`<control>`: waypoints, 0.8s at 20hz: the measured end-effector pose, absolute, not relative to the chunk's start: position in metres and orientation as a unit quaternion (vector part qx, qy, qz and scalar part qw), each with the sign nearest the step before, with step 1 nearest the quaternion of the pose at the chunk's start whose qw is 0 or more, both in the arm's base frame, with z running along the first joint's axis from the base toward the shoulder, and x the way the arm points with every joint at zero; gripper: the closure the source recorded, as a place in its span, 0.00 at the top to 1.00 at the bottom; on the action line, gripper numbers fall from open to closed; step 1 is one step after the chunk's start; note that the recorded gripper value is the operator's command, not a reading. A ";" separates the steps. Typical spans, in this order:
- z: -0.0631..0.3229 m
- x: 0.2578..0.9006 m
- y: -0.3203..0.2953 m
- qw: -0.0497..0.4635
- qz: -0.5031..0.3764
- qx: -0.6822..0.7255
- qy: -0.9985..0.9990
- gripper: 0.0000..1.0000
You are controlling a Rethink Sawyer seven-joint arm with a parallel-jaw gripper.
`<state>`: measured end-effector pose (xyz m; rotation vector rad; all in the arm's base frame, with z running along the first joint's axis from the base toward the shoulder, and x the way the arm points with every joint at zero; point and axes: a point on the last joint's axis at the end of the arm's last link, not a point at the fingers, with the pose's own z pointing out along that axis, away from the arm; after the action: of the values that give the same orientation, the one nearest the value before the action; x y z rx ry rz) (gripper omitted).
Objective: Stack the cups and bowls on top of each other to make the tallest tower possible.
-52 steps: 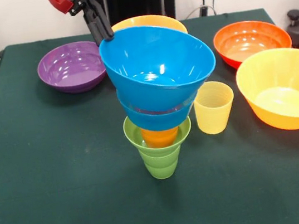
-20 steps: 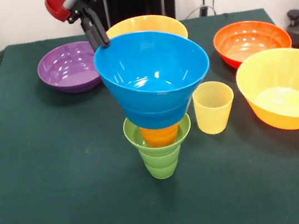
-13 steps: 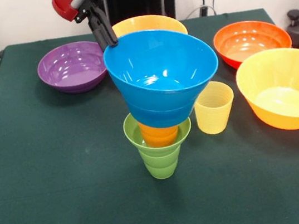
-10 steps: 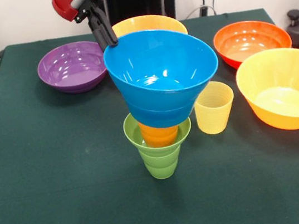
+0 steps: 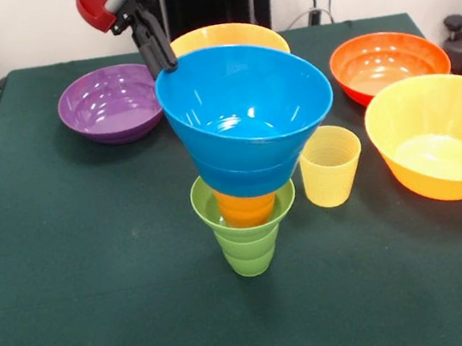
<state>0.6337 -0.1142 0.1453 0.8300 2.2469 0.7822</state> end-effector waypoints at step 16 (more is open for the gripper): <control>0.148 0.633 -0.126 0.312 0.295 0.321 0.844 1.00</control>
<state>0.6331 -0.1264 0.1484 0.8465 2.2282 0.7793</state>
